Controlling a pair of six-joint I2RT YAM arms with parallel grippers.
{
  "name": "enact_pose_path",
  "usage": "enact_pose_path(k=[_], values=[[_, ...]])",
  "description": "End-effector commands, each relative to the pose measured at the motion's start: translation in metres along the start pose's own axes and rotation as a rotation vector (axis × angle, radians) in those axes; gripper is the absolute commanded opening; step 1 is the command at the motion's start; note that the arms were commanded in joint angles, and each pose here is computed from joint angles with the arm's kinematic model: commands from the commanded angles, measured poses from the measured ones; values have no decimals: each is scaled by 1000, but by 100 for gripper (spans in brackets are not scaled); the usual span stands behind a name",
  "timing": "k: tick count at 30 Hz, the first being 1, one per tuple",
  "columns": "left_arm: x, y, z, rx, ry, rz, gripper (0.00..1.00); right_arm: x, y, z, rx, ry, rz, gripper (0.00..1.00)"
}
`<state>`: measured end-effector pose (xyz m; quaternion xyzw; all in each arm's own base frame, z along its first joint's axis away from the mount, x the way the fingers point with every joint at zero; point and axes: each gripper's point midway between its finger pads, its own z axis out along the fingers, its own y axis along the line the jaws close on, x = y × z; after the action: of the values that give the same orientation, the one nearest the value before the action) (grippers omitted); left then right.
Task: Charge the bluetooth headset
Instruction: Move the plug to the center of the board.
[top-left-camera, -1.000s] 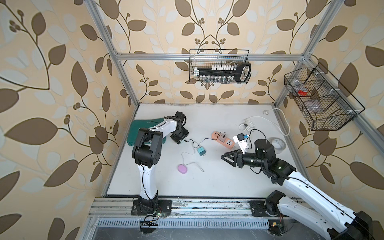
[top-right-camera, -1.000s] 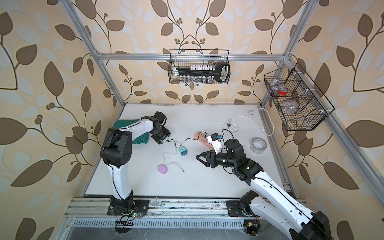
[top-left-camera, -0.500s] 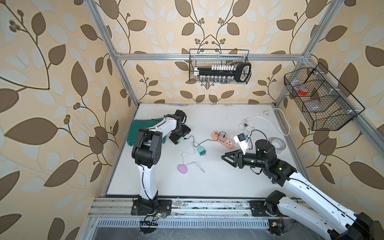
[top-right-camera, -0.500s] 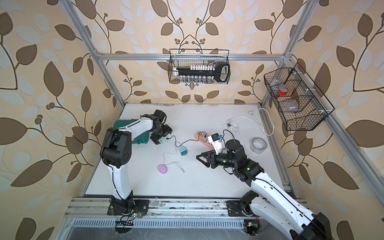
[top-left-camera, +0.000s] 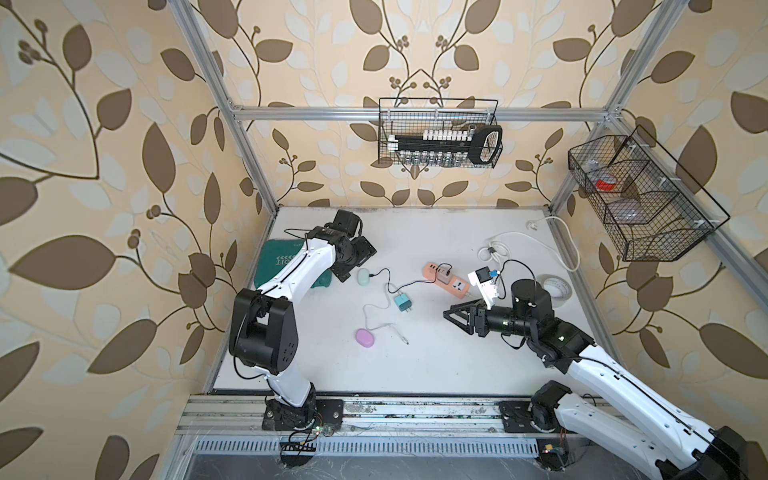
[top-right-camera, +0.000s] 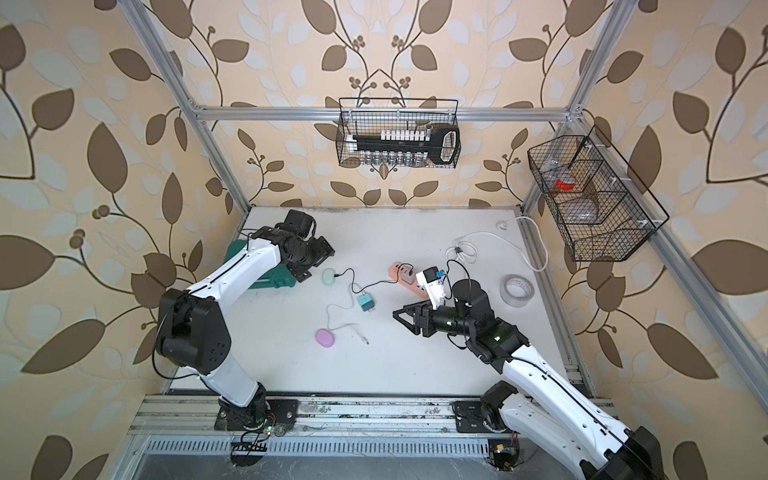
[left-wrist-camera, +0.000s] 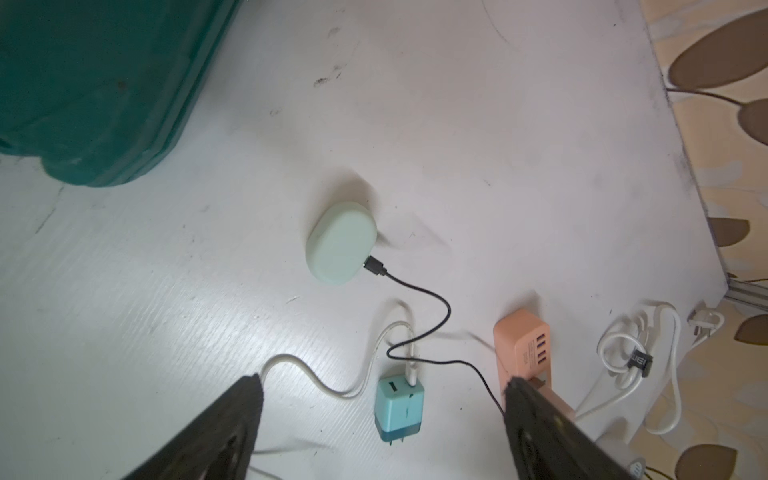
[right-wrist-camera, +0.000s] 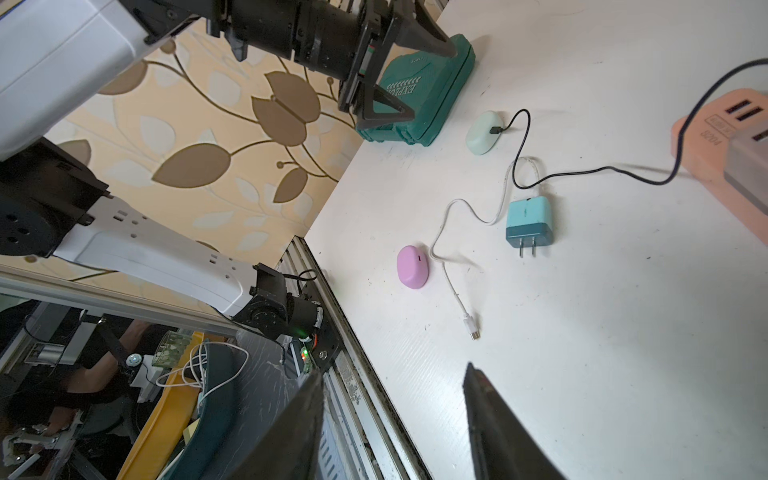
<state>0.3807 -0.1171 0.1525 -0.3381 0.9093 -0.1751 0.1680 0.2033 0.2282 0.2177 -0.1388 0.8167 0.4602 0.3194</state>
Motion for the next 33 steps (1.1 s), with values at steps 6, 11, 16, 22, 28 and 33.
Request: enact_pose_path(k=[6,11,16,22,28,33], values=[[38,37,-55,86,2,122,90,5,-8,3,71,21,-14,55],[66,71,-68,67,37,180,90,18,-20,26,184,87,-88,55],[90,96,-75,68,80,180,91,18,-26,60,289,209,-172,58],[108,117,-78,81,89,161,91,7,-47,105,441,350,-264,62],[113,123,-77,73,107,162,91,4,-78,148,553,437,-323,66],[110,117,-78,89,98,171,91,5,-97,169,612,495,-368,71]])
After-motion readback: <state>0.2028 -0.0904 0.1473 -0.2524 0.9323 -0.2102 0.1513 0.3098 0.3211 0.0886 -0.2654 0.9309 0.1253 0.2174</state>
